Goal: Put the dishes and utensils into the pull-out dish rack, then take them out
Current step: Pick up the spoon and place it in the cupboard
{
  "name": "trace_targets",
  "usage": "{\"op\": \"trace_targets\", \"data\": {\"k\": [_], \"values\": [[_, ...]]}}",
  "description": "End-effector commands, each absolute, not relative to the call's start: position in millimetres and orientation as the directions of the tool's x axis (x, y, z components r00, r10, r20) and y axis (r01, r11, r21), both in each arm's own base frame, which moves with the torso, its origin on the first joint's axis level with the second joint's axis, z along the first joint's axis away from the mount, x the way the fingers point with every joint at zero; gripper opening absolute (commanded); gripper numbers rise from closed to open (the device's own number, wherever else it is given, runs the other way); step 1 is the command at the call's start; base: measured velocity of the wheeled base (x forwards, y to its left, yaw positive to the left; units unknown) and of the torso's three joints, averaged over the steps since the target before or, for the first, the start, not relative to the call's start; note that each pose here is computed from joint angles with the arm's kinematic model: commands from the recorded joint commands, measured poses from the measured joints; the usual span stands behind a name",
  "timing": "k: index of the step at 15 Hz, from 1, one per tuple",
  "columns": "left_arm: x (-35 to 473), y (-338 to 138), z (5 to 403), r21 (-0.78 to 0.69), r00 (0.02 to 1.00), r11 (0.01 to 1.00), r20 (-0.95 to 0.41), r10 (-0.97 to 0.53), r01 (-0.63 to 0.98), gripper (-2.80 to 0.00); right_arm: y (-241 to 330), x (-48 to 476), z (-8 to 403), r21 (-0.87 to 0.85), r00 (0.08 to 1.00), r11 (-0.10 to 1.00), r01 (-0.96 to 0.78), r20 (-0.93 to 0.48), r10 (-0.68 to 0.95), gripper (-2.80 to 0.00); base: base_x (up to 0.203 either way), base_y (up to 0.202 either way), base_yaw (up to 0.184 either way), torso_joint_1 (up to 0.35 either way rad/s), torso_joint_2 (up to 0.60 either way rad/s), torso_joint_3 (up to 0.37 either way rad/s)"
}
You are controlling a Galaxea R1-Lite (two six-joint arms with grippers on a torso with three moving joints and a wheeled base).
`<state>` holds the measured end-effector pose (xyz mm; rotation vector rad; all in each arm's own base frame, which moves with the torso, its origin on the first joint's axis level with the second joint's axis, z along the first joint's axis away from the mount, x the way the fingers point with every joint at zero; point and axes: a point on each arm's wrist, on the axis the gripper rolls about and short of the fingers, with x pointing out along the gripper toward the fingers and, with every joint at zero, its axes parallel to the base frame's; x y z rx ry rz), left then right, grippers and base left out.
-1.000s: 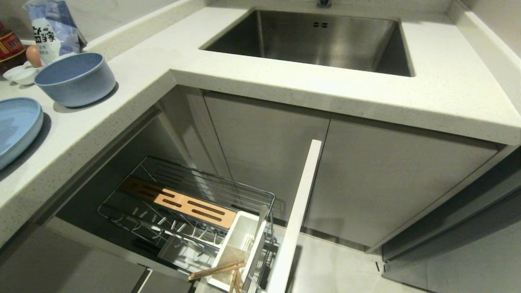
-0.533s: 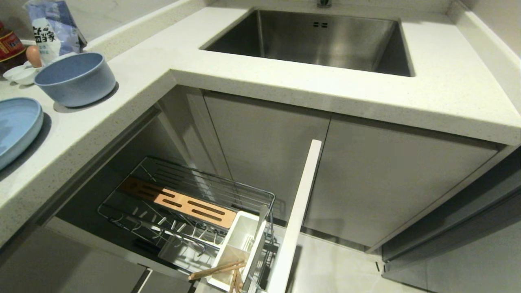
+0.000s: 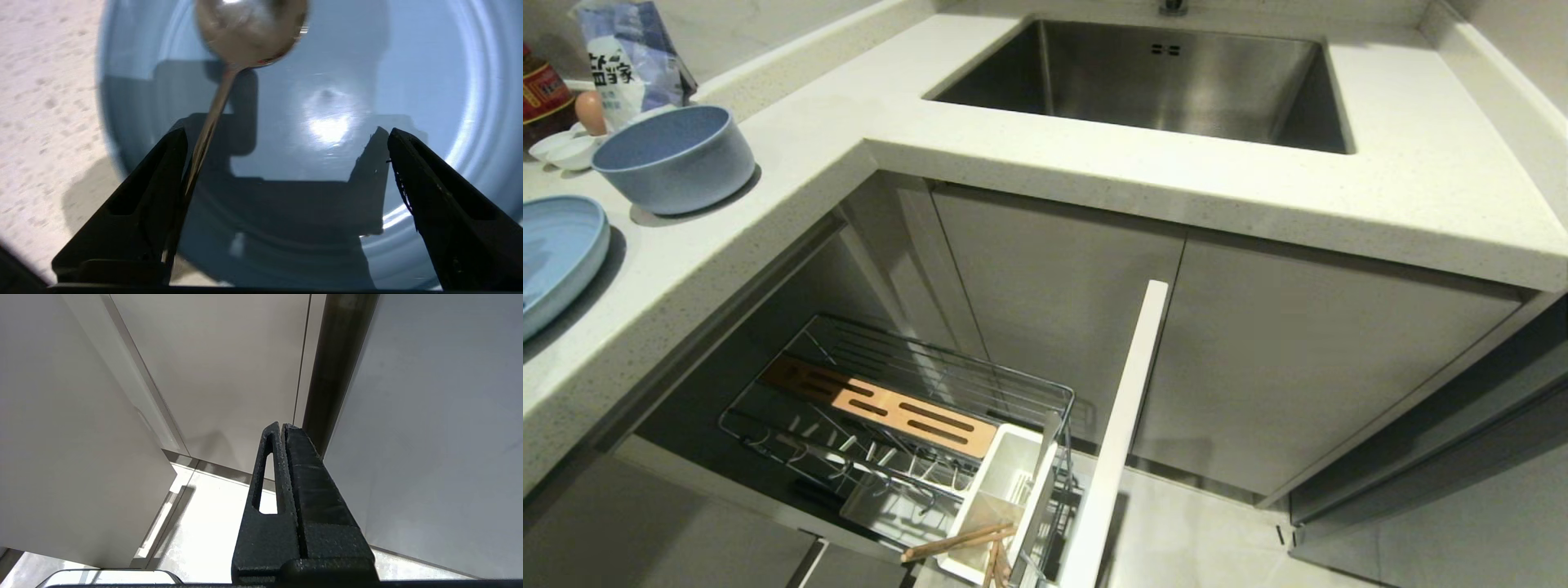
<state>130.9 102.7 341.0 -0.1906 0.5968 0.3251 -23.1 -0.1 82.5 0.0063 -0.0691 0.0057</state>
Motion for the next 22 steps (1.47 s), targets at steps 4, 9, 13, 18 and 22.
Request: {"op": "trace_targets", "data": {"k": [4,9,13,18,22], "values": [[134.6,98.9,340.2,-0.082,0.783,0.943,-0.583,0.217,-0.323,0.00,-0.1,-21.3,76.1,0.006,0.999,1.000,-0.006,0.048,0.006,-2.80,0.000,0.000,0.000,0.000,0.00,0.000],[136.1,100.9,337.8,-0.081,0.773,0.939,-0.594,0.225,-0.335,0.00,-0.1,-21.3,76.1,0.006,0.999,1.000,-0.006,0.048,0.006,-2.80,0.000,0.000,0.000,0.000,0.00,0.000],[138.1,102.6,336.7,-0.083,0.770,0.938,-0.598,0.222,-0.336,0.00,-0.1,-21.4,76.2,0.006,0.999,1.000,-0.006,0.048,0.006,-2.80,0.000,0.000,0.000,0.000,0.00,0.000],[140.0,104.3,336.1,-0.086,0.767,0.937,-0.602,0.221,-0.338,-2.80,-0.1,-21.3,76.1,0.006,0.999,1.000,-0.006,0.048,0.006,-2.80,0.000,0.000,0.000,0.000,0.00,0.000],[139.7,104.9,335.3,-0.087,0.765,0.936,-0.604,0.223,-0.341,-2.80,-0.1,-21.3,76.1,0.006,0.999,1.000,-0.006,0.048,0.006,-2.80,0.000,0.000,0.000,0.000,0.00,0.000]]}}
